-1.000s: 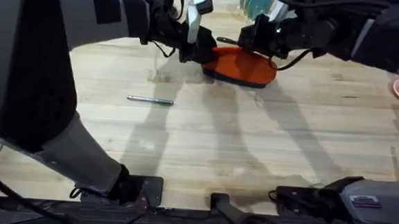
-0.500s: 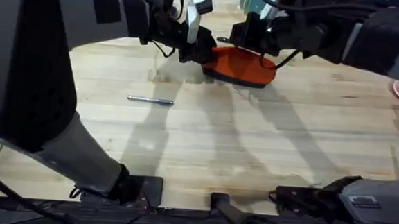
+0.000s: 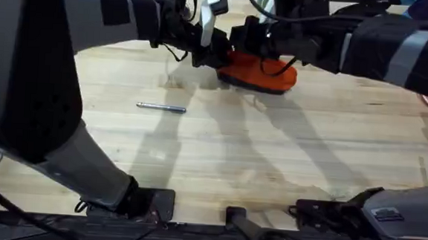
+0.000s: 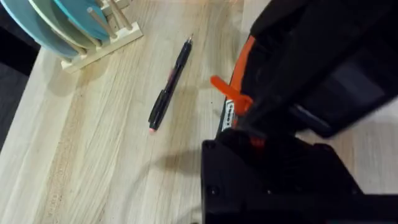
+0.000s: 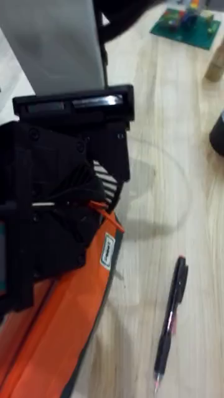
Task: Unzip the bag, pick up the pens from the table one at a time and place them inside, then zip the bag closed.
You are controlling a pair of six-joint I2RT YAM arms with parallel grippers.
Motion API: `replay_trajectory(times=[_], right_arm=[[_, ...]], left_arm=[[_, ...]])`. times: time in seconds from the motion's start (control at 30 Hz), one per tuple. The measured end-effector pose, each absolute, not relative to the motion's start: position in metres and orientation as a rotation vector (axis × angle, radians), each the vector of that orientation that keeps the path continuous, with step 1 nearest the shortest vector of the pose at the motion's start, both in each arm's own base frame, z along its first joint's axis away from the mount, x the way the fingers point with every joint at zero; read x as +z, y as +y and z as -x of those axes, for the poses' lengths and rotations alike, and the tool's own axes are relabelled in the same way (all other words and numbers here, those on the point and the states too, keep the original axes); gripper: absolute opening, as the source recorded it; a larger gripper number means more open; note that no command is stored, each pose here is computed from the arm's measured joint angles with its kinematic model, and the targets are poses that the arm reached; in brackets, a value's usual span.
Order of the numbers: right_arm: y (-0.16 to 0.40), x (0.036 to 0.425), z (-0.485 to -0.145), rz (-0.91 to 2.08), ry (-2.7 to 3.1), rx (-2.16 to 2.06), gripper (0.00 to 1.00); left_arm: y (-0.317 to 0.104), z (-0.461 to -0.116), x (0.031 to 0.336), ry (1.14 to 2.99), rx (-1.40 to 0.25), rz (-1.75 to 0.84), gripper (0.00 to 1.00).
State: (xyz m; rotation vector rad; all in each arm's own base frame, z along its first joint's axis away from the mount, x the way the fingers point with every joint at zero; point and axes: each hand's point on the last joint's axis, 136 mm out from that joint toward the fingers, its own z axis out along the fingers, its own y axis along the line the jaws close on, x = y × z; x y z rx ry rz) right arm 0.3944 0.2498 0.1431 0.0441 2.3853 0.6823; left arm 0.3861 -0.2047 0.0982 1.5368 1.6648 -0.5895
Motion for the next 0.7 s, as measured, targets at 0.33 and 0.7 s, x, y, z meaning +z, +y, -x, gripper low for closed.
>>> replay_trajectory(times=[0.33, 0.7], right_arm=[[0.26, 0.1419, -0.3913, -0.033, 2.383, 0.698, 0.033], [0.2539, 0.139, -0.3907, -0.047, 2.405, 0.699, 0.156]], left_arm=[[-0.2046, -0.386, 0.0981, 1.665, -0.59, -1.536, 0.042], [-0.2047, -0.3861, 0.0981, 1.665, -0.589, -1.537, 0.042]])
